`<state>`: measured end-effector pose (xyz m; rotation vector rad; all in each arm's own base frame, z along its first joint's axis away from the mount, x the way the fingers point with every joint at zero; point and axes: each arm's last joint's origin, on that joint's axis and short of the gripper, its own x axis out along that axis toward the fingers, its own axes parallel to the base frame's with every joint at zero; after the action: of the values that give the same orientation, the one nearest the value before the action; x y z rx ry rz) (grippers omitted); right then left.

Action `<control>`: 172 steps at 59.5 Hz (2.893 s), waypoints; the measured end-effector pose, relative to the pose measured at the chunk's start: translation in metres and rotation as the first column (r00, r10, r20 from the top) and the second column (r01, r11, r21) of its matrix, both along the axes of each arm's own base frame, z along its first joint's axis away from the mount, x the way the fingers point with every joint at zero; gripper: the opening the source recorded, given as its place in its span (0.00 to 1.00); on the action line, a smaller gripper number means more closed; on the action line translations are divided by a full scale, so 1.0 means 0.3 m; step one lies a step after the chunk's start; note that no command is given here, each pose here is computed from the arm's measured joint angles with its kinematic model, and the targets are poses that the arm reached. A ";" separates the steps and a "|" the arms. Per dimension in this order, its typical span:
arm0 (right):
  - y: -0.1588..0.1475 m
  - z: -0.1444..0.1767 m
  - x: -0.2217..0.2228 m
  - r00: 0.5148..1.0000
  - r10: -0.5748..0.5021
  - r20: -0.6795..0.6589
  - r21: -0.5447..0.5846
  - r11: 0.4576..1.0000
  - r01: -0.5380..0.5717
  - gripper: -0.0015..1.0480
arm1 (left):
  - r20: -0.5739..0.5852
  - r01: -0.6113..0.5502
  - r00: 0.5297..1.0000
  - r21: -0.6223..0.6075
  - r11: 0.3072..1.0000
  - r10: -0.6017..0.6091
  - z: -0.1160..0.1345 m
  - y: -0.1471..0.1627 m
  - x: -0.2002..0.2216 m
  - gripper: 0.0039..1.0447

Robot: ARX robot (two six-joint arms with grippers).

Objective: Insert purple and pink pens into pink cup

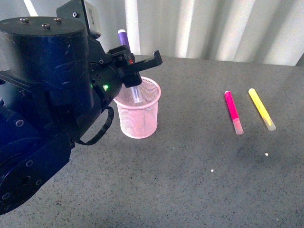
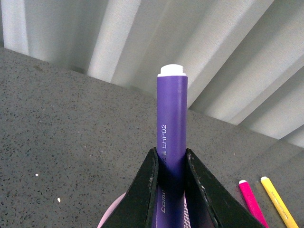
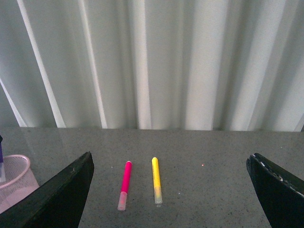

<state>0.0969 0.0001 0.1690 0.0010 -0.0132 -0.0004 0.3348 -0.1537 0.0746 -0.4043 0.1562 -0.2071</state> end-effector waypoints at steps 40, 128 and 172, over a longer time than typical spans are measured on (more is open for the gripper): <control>0.000 0.000 0.000 1.000 0.000 0.000 0.000 1.000 0.000 0.93 | -0.196 0.201 0.971 0.358 0.912 -0.137 0.360 0.106 0.017 0.94; 0.000 0.000 0.000 1.000 0.000 0.000 0.000 1.000 0.000 0.93 | 0.179 -0.224 0.970 0.374 0.900 0.166 0.297 0.511 -0.625 0.03; 0.000 0.000 0.000 1.000 0.000 0.000 0.000 1.000 0.000 0.93 | 0.214 -0.237 0.962 0.366 0.900 0.167 0.331 0.512 -0.732 0.03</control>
<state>0.0969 0.0001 0.1690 0.0010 -0.0132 0.0000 0.1152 -0.0002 0.1740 -0.0021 -0.0242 -0.0019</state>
